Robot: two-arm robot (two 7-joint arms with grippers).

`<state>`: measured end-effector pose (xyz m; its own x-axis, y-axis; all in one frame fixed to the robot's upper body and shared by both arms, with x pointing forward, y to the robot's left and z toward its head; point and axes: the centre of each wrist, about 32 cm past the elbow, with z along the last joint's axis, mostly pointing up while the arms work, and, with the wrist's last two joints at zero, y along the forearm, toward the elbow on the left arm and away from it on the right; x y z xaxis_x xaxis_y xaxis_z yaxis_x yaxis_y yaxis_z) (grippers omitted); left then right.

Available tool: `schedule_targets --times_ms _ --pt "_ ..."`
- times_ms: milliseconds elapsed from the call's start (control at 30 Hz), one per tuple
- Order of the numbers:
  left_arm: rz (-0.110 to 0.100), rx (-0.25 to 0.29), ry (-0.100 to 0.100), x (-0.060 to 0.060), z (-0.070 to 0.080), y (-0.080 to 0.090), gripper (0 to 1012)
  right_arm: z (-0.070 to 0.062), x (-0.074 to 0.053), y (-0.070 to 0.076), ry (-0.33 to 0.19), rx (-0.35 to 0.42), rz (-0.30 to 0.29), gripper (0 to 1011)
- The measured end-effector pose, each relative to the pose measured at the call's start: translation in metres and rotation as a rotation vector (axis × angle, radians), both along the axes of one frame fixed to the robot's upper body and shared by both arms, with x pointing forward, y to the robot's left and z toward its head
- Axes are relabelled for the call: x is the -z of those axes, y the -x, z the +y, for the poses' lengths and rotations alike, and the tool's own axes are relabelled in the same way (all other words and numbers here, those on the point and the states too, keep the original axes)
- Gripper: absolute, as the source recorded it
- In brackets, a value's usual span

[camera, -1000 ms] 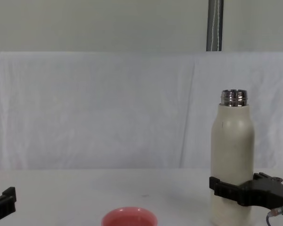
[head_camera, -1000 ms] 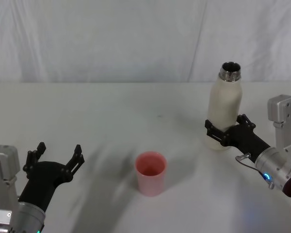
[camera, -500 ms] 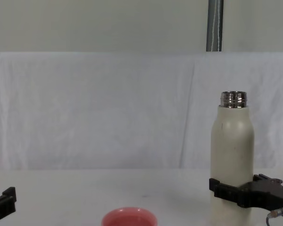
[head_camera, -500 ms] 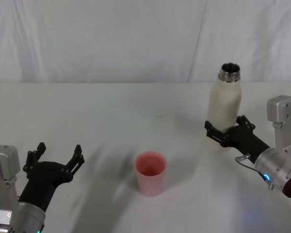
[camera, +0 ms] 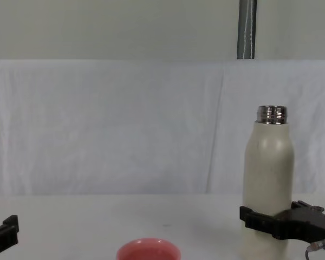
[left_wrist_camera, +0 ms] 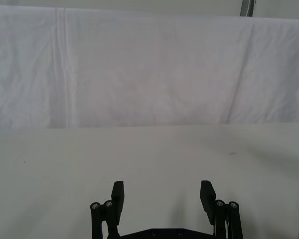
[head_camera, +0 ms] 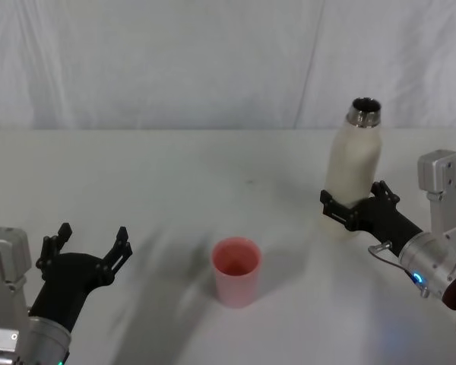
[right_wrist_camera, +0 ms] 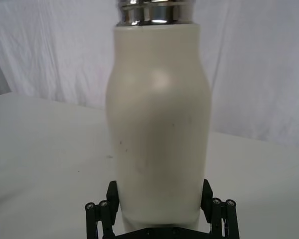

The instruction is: Grasp the thermos with one hand and pour water into the cup lid.

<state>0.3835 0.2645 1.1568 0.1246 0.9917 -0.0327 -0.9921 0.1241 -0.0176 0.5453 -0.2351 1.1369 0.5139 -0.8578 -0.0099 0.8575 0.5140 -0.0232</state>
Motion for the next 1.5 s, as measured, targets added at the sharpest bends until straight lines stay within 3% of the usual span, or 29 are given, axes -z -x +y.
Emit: schedule_targets --times_ms 533,1200,1500 --pt "0.000 0.000 0.000 0.000 0.000 0.000 1001 0.000 -0.002 0.002 0.000 -0.002 -0.007 1003" --pt "0.000 0.000 0.000 0.000 0.000 0.000 1001 -0.011 -0.010 0.040 -0.014 0.002 -0.005 1003" --pt "0.000 0.000 0.000 0.000 0.000 0.000 1001 -0.003 -0.010 0.066 -0.018 0.038 -0.029 1003"
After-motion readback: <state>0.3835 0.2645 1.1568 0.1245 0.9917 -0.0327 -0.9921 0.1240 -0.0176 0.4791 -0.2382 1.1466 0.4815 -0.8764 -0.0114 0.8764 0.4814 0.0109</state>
